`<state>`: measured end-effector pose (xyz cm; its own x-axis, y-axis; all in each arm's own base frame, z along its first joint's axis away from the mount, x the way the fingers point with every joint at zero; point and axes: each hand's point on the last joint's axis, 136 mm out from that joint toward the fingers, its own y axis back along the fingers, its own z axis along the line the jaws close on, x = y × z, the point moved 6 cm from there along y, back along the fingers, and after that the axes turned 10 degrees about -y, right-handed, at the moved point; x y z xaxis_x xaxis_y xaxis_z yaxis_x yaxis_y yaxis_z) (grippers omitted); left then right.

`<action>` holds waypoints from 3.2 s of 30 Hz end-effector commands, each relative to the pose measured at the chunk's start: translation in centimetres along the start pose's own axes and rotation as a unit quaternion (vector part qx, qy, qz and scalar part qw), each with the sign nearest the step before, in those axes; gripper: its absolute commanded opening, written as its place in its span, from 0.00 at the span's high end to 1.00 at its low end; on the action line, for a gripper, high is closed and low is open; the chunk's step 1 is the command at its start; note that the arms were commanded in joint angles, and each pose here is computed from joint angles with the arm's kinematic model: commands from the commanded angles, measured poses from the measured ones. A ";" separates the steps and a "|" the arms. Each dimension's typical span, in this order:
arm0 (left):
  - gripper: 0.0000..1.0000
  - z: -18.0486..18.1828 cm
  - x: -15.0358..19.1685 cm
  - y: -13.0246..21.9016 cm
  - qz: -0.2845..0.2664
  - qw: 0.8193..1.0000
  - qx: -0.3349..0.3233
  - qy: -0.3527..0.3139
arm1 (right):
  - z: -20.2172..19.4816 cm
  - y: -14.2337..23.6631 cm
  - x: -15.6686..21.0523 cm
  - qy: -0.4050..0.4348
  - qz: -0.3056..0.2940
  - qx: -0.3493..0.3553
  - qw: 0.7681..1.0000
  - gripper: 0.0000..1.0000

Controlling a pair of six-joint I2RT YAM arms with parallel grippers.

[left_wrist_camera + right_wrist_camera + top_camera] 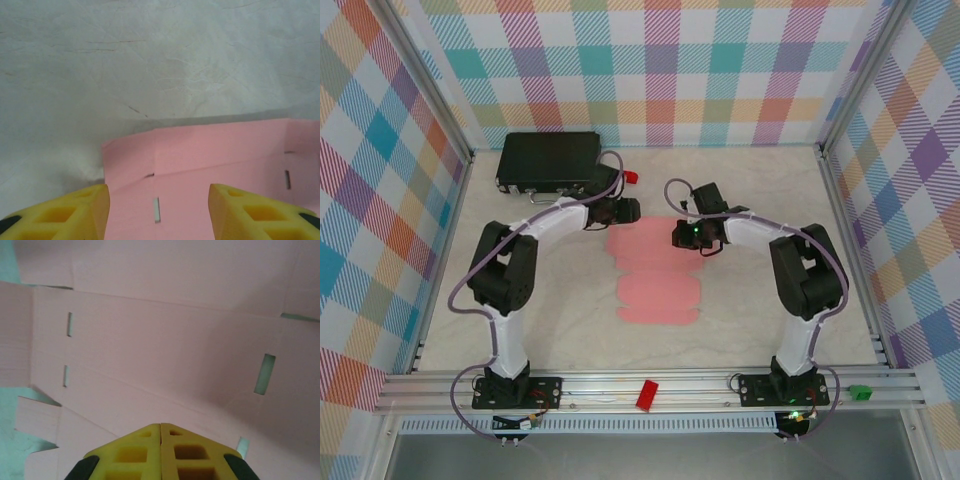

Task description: Fold the paper box

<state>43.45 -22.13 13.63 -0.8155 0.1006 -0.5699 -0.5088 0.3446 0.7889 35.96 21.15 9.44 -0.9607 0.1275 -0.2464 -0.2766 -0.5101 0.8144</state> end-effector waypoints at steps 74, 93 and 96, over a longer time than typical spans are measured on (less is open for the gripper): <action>0.51 -1.2 -1.4 -2.2 0.074 0.996 0.018 -0.043 | -0.8 3.2 -4.9 -0.056 -0.084 0.046 0.994 0.63; 0.52 -0.9 -0.9 -2.6 0.076 0.996 0.018 -0.035 | -3.5 1.5 -7.8 -0.072 -0.078 0.144 0.984 0.54; 0.52 -0.9 -0.9 -2.7 0.076 0.996 0.021 -0.033 | -3.0 1.1 -7.9 -0.066 -0.067 0.124 0.988 0.54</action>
<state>45.11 -24.46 10.76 -0.8701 0.2390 -0.4310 -0.3371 0.3493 0.8743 43.04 16.30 10.08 -0.8913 0.3304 -0.3105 -0.3941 -0.2261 0.8908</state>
